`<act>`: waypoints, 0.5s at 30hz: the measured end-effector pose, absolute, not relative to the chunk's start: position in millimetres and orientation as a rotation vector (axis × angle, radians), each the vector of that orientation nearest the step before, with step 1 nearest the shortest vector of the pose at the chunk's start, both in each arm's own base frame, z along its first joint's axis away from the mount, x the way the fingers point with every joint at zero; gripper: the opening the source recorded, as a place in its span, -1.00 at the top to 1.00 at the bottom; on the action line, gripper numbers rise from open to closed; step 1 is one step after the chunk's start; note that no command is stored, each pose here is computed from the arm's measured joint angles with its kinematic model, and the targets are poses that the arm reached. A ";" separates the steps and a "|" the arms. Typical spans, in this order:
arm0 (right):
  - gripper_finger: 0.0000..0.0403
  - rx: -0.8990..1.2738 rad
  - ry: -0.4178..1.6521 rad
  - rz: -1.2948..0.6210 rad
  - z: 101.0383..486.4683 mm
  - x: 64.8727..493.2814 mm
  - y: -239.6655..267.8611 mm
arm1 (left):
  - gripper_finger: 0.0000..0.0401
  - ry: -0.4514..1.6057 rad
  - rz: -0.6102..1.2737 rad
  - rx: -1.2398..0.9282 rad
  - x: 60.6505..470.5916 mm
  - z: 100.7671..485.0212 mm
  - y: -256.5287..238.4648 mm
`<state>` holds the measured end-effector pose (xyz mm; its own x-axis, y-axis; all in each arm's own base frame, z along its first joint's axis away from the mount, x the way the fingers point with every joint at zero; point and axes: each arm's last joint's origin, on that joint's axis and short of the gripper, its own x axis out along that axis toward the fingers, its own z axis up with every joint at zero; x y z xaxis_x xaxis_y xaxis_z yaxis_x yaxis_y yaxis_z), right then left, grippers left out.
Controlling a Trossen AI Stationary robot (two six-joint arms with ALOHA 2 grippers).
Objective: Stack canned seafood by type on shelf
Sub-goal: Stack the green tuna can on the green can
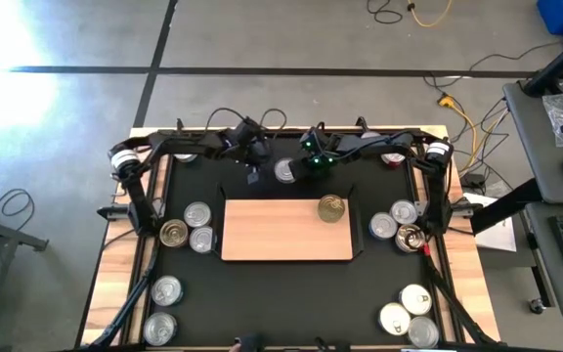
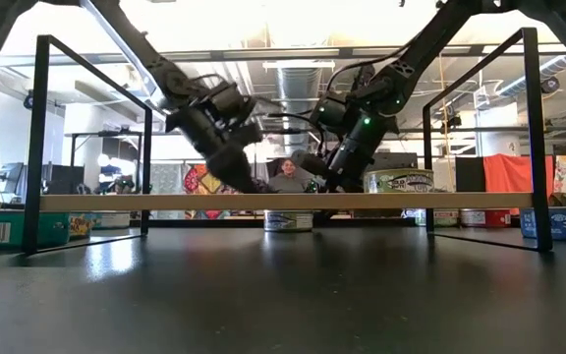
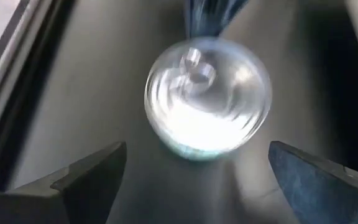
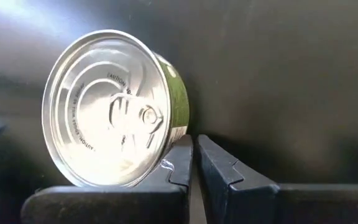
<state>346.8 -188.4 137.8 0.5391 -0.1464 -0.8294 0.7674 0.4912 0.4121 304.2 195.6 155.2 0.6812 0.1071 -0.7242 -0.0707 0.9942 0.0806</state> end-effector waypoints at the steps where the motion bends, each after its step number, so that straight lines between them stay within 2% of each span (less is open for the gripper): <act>1: 0.94 0.888 0.822 -0.634 137.4 347.0 -188.3 | -0.88 0.826 0.109 0.072 303.2 150.2 195.8; 6: 0.94 0.881 0.801 -0.625 137.9 349.1 -188.7 | -0.88 0.873 0.109 0.101 303.1 129.6 194.3; 15: 0.94 0.805 0.740 -0.510 142.1 369.5 -197.2 | -0.88 0.847 0.052 0.085 312.6 125.1 183.5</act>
<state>369.5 -197.2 142.1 0.6428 -0.1319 -0.7546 0.6586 0.5983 0.4564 312.6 183.5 125.1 0.6614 0.0801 -0.7457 -0.0122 0.9953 0.0961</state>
